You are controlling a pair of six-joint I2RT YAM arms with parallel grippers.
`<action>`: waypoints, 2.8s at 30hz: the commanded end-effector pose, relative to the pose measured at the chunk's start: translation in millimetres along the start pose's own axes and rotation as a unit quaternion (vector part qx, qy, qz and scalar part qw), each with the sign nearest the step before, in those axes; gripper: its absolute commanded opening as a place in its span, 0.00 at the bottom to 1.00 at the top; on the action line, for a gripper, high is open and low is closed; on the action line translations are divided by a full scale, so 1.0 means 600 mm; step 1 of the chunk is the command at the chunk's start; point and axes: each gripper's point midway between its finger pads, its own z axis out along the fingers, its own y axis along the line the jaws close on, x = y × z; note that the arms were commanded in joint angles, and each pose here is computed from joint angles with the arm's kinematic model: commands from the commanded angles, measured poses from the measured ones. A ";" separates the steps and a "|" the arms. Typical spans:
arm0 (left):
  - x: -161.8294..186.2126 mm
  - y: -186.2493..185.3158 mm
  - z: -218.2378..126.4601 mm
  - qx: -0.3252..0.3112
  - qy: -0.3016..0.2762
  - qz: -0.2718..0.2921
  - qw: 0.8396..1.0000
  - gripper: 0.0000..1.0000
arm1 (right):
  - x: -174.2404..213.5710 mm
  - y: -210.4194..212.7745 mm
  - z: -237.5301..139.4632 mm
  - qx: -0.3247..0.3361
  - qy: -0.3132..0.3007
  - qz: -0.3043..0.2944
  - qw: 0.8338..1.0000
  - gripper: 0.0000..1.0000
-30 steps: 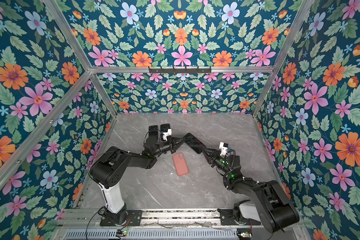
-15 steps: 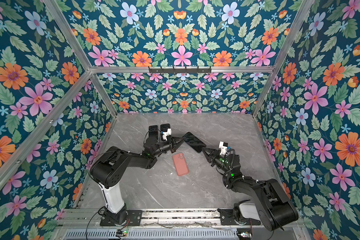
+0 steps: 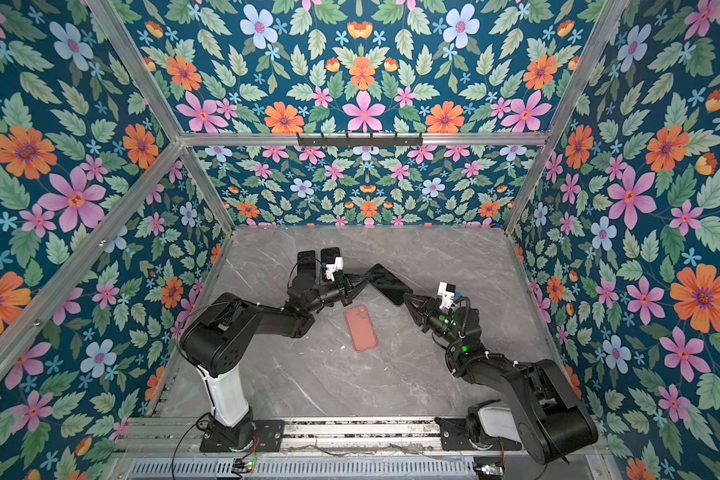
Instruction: Put the phone into the phone case
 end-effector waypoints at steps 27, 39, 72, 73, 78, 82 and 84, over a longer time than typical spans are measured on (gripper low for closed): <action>0.016 0.028 -0.021 -0.042 0.005 0.042 0.998 0.52 | 0.007 0.007 -0.006 0.012 0.006 0.001 1.000 0.01; 0.026 0.178 -0.117 -0.359 0.042 0.130 0.923 0.62 | 0.017 -0.003 -0.024 0.068 0.012 -0.030 0.997 0.00; -0.034 0.250 -0.116 -0.596 0.186 0.301 0.721 0.55 | 0.026 -0.065 -0.007 0.142 0.058 -0.033 0.988 0.00; -0.032 0.249 -0.113 -0.593 0.187 0.302 0.722 0.54 | 0.026 -0.064 -0.006 0.142 0.058 -0.034 0.988 0.00; -0.027 0.256 -0.107 -0.592 0.188 0.303 0.723 0.50 | 0.025 -0.061 -0.005 0.140 0.057 -0.034 0.988 0.00; -0.028 0.267 -0.111 -0.602 0.184 0.295 0.719 0.46 | 0.025 -0.060 -0.005 0.140 0.059 -0.034 0.988 0.00; -0.028 0.270 -0.112 -0.602 0.184 0.294 0.719 0.45 | 0.025 -0.061 -0.005 0.141 0.059 -0.034 0.988 0.00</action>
